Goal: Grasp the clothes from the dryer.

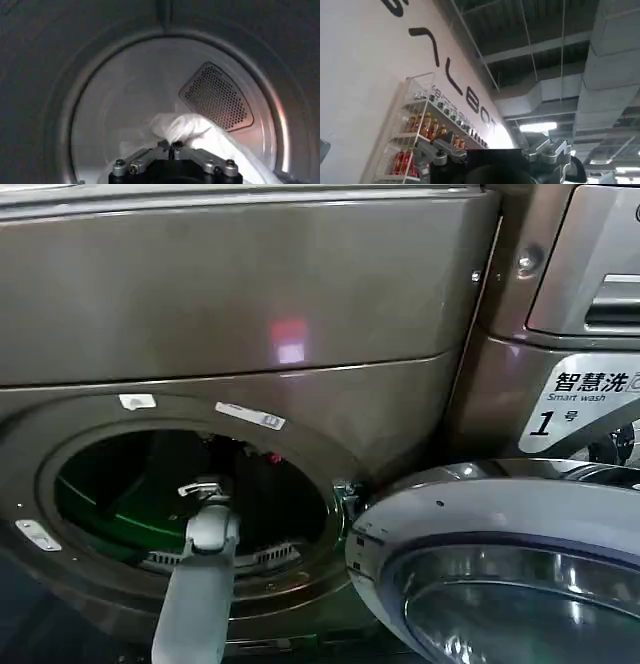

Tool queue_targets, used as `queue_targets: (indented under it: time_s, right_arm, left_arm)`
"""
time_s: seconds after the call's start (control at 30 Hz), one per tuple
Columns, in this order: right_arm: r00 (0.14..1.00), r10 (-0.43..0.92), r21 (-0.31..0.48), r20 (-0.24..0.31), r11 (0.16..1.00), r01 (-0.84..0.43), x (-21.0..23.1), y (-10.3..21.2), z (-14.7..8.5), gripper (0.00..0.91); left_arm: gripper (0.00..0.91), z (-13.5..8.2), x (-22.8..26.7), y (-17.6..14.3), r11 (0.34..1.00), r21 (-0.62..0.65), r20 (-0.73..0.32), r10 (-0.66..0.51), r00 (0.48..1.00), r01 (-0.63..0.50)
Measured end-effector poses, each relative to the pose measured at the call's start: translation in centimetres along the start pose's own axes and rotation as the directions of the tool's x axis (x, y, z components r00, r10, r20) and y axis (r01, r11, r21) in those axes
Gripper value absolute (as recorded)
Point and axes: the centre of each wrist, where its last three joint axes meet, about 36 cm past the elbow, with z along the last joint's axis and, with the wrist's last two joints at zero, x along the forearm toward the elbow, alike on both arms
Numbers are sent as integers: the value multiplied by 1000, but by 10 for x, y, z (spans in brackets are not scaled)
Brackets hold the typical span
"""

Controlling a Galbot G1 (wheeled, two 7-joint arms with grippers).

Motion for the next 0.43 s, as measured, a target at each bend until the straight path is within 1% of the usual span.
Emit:
queue_targets:
  time_s: [0.43]
  right_arm:
    - [1000,-3,5,0,1000,3,1,-2,-2,907]
  left_arm:
    - [0,-3,1,4,1000,-2,-4,-10,1000,10]
